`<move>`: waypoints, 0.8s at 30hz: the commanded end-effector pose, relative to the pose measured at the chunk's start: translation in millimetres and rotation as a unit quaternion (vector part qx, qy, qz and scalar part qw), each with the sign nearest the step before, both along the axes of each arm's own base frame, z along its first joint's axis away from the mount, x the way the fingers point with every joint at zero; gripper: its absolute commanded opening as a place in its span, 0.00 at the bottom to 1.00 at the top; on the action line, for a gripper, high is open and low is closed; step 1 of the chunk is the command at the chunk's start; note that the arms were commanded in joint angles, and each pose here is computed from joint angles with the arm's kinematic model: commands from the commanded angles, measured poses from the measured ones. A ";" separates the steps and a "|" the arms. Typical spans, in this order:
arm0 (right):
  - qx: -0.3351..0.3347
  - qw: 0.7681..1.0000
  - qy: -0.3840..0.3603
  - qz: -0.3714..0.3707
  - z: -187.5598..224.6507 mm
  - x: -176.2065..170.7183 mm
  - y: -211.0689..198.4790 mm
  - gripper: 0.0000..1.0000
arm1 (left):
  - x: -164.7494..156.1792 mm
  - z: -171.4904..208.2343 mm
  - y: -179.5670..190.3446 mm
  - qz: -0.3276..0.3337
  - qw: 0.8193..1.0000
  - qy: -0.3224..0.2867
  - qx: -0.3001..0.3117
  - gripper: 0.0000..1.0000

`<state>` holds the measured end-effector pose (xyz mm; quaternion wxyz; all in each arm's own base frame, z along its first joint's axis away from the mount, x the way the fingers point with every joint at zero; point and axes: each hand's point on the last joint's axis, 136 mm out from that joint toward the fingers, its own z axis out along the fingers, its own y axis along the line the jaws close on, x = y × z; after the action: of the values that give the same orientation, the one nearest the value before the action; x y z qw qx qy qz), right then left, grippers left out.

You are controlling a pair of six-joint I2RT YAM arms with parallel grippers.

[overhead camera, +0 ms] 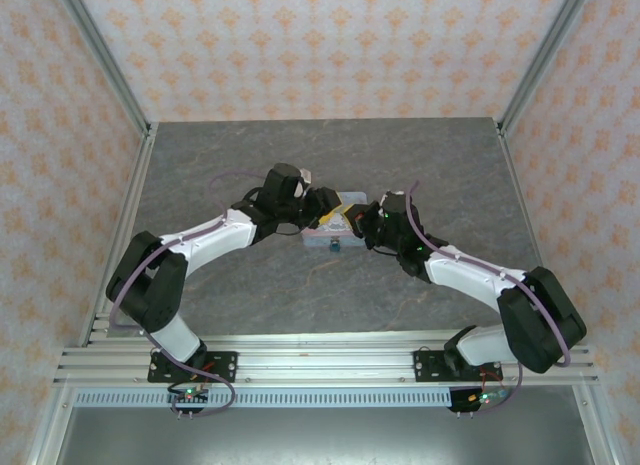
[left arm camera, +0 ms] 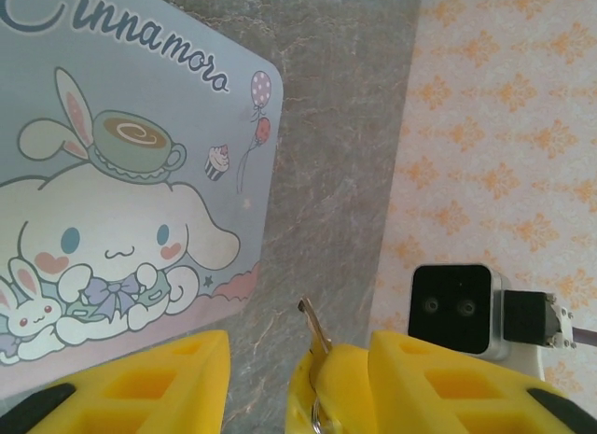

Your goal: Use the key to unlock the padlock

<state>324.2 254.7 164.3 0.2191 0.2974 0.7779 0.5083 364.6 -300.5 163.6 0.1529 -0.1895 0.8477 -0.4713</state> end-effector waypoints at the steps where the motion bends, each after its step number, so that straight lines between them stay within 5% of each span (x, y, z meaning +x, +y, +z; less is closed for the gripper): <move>1: -0.003 1.000 -0.006 0.011 -3.5 -4.5 2.4 0.00 | 5.2 8.0 -4.8 0.001 1.000 -0.011 -0.011 0.41; 18: 0.008 1.000 -0.009 0.006 0.2 -5.7 1.2 0.00 | 13.2 4.0 -6.9 0.014 1.000 -0.010 -0.016 0.34; 24: 0.010 1.000 -0.010 0.006 1.3 -5.6 1.2 0.00 | 16.1 5.9 -9.8 0.015 1.000 -0.013 -0.021 0.23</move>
<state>319.6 252.6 154.3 0.2124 0.3008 0.7818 0.5031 370.5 -303.2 153.9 0.1455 -0.2063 0.8444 -0.4726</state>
